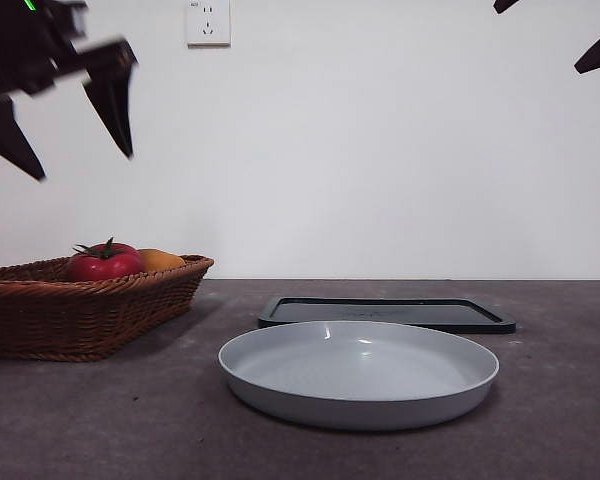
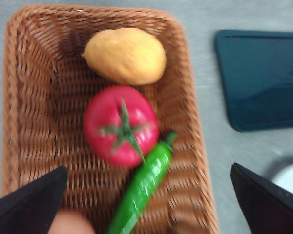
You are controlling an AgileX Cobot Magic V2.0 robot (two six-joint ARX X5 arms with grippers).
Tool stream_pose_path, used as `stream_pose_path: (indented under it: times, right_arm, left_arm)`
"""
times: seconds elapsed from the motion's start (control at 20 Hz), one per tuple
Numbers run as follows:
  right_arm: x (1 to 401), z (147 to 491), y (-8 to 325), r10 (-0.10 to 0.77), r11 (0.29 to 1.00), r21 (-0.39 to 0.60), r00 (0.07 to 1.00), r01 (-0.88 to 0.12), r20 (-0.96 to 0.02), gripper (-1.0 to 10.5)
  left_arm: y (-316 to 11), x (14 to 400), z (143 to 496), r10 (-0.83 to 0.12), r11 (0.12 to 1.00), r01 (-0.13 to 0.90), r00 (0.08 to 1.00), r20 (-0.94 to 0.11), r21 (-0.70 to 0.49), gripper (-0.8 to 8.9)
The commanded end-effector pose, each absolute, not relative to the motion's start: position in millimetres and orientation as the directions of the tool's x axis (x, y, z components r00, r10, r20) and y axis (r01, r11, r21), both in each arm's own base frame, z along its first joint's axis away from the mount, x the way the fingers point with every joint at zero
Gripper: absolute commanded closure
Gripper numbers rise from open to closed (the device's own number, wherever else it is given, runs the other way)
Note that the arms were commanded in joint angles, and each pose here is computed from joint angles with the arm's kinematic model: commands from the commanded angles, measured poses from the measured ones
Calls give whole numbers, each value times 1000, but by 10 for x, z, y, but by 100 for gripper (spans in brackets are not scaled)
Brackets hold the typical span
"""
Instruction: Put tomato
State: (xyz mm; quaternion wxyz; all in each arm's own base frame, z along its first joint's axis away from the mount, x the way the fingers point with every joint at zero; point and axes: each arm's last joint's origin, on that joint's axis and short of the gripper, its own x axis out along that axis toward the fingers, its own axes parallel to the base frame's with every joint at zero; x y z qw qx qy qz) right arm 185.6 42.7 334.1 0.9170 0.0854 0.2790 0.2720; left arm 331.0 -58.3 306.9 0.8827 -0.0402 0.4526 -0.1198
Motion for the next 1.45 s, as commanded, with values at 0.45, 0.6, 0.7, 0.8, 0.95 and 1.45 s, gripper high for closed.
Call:
stream_pose_path:
  times: [0.45,0.6,0.7,0.8,0.95,1.45]
  right_arm:
    - [1869,3388,431,551,835,299,701,-462,-452,221]
    - [1869,3388,431,551,835,299,701,-462,-452,221]
    - [1869,3388,431,551,835,299,701,-462,-452,221]
    - [1868,3388,431,551,834,303,701,-460,-452,221]
    - [1868,3388,431,551,834,305,701,-459,-452,221]
    - [1866,3389,431,551,834,305,702,-459,-452,221]
  left_arm:
    - [-692,4033,2378,-165,977,201,500,-850,-71,128]
    - [-705,4109,2238,-164,976,204,493,-854,-69,129]
    - [-709,4138,2182,-164,976,204,492,-855,-69,160]
    - [-711,4158,2128,-162,977,203,484,-860,-70,228]
    - [-715,4180,2044,-159,977,202,466,-870,-70,229]
    - [-720,4191,2196,-149,978,196,399,-905,-75,573]
